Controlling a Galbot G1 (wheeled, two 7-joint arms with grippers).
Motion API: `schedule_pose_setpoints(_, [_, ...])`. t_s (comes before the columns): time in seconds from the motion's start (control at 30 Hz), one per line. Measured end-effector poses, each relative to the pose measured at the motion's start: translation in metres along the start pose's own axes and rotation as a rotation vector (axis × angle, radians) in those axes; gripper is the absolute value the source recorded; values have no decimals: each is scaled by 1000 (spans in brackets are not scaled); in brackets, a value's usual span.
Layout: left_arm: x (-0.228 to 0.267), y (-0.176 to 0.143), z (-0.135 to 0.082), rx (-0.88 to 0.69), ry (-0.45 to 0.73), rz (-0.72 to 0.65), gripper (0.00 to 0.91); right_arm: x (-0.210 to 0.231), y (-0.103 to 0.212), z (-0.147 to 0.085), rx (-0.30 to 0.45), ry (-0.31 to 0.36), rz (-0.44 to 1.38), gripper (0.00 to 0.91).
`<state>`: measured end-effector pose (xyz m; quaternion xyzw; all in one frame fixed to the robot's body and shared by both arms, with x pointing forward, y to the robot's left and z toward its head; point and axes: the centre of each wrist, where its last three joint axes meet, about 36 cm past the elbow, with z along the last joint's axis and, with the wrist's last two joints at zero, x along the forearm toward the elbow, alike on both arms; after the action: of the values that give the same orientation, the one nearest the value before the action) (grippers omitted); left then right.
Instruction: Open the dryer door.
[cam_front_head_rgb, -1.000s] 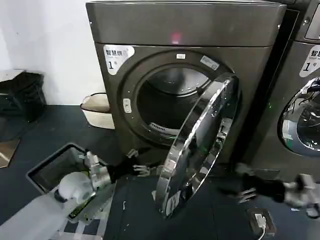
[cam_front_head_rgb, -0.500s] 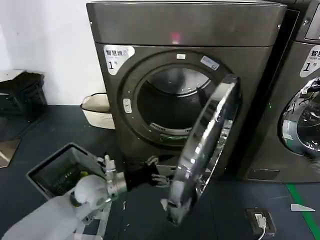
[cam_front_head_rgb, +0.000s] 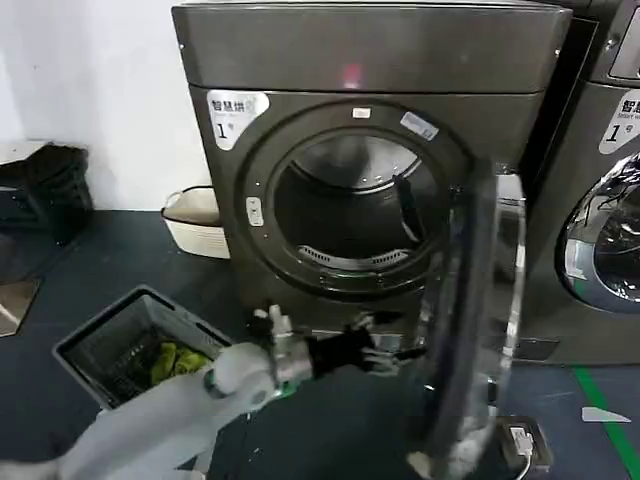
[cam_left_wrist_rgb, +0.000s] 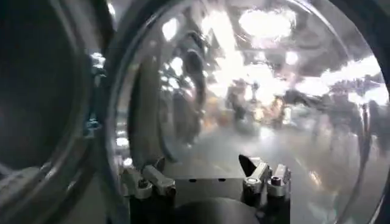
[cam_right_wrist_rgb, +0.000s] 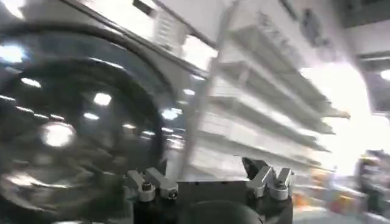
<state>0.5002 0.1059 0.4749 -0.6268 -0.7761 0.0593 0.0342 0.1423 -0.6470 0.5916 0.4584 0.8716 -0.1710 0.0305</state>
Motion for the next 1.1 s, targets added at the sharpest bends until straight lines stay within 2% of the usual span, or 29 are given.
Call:
schedule_pose_setpoints(0.13, [-34,1,0,-7,12,49,907,13,-28,-4,52,-4,38,907])
schedule_pose_setpoints(0.27, [-65,4,0,-13,25,72,907,25,-38,-15,57,-20,51,907])
schedule_pose_setpoints(0.5, [-119,5,-3,-49,18,92,907,36,-57,-23,115,-30,63,907])
schedule_pose_setpoints(0.57, [-131,6,-2,-76,-2,89,907,37,-62,-24,134,-60,72,907])
schedule_pose_setpoints(0.67, [-147,8,-4,-107,-16,71,907,38,-64,-24,147,-79,72,907])
schedule_pose_setpoints(0.97, [-193,9,-22,-134,-94,13,907,37,-58,-14,129,-58,78,907])
schedule_pose_setpoints(1.1, [-195,12,-27,-138,-117,-16,907,38,-61,-14,132,-55,88,907])
